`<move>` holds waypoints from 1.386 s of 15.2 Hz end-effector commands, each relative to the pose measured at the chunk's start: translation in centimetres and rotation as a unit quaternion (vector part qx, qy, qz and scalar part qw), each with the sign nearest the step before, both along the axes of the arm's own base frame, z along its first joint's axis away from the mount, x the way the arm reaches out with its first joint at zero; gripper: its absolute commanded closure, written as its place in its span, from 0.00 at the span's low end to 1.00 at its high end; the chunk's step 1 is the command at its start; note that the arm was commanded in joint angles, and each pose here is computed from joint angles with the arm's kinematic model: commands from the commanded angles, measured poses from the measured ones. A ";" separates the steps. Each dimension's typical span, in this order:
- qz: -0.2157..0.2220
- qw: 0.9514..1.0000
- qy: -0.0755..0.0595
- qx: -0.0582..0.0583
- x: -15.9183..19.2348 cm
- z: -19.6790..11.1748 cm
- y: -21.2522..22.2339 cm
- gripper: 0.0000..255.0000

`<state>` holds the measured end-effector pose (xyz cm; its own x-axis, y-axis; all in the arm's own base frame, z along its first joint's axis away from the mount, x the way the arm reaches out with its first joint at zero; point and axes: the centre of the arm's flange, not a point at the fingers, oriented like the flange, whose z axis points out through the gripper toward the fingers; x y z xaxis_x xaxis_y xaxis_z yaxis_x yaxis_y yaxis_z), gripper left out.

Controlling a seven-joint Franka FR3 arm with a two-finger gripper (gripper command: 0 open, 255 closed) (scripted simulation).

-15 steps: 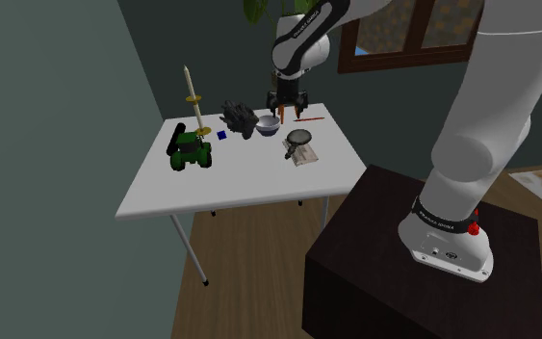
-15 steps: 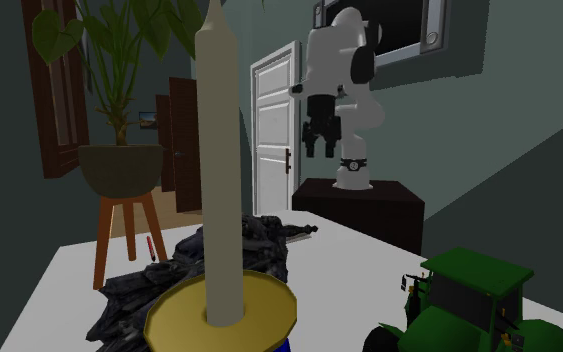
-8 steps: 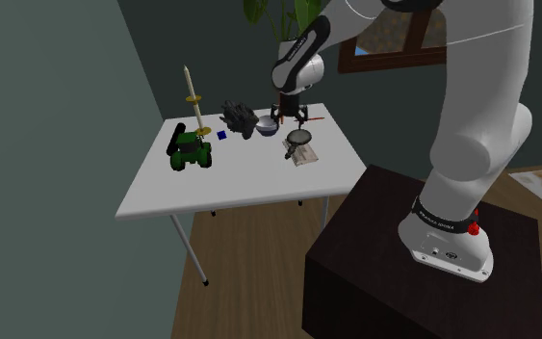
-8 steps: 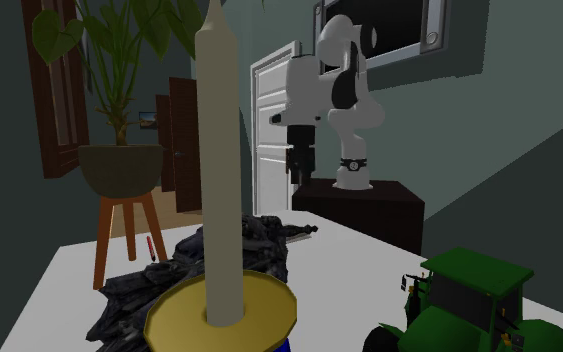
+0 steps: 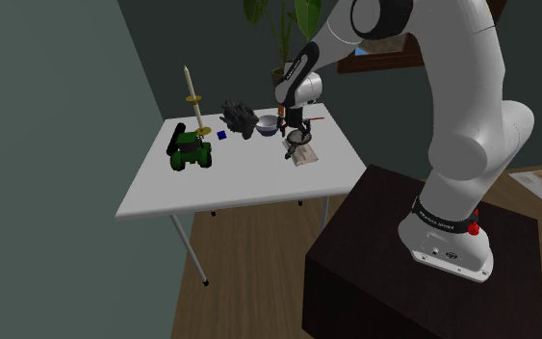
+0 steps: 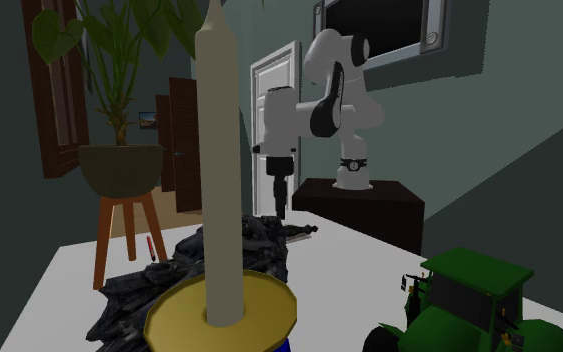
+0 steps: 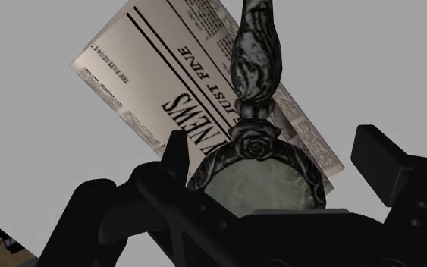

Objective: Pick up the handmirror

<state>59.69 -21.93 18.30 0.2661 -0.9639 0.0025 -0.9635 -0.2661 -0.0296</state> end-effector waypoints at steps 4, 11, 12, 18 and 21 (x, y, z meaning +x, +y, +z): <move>-0.006 1.000 0.001 0.000 0.0 -2.9 -0.2 0.00; -0.006 1.000 0.001 0.000 0.0 -4.3 -0.3 1.00; -0.006 1.000 0.001 0.000 0.0 -4.3 -0.3 1.00; -0.006 1.000 0.001 0.000 0.0 -4.3 -0.2 1.00; -0.006 1.000 0.001 0.000 0.0 -2.7 -0.2 1.00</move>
